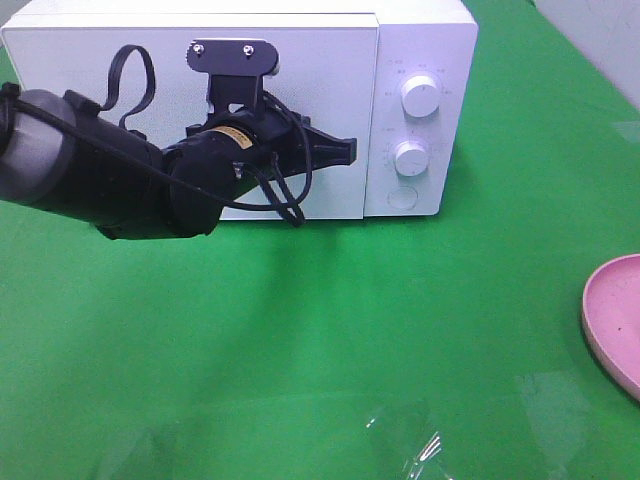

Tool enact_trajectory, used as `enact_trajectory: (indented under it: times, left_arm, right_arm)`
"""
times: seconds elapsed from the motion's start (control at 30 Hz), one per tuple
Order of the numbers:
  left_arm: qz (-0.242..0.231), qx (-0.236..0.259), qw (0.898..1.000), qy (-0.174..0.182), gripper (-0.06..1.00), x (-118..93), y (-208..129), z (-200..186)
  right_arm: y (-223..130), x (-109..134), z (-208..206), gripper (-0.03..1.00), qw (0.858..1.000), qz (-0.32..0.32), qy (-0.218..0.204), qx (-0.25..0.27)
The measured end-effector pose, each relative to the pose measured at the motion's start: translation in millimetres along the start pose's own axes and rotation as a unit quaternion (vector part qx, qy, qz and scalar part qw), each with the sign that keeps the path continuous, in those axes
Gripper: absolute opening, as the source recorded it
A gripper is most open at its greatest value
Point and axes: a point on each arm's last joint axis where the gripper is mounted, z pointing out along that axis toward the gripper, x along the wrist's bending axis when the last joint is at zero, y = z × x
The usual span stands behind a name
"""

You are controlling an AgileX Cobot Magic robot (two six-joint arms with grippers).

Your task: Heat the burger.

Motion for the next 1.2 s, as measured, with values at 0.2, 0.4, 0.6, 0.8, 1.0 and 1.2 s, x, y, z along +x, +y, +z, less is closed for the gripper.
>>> enact_trajectory:
  times: [0.2, 0.4, 0.6, 0.8, 1.0, 1.2]
  left_arm:
    - [-0.002, 0.021, 1.000, -0.001, 0.00, 5.1, -2.2, 1.0]
    - [-0.013, 0.042, 0.999, -0.009, 0.00, 1.9, 4.3, -4.8]
    - [0.002, 0.122, 0.990, -0.063, 0.12, -25.1, 4.0, -33.8]
    - [0.019, 0.236, 0.966, -0.101, 0.73, -32.2, -12.6, -58.5]
    - [0.026, 0.332, 0.932, -0.142, 0.97, -36.6, -7.6, -85.8]
    - [0.051, 0.352, 0.919, -0.170, 0.97, -37.3, 12.4, -109.1]
  right_arm:
    - [0.0, 0.0, 0.0, 0.73, 1.000, 0.000, 0.000, 0.000]
    - [0.0, 0.0, 0.0, 0.73, 1.000, 0.000, 0.000, 0.000]
    - [0.0, 0.0, 0.0, 0.73, 1.000, 0.000, 0.000, 0.000]
    - [0.0, 0.0, 0.0, 0.73, 1.000, 0.000, 0.000, 0.000]
    - [0.0, 0.0, 0.0, 0.73, 1.000, 0.000, 0.000, 0.000]
    - [0.0, 0.0, 0.0, 0.73, 1.000, 0.000, 0.000, 0.000]
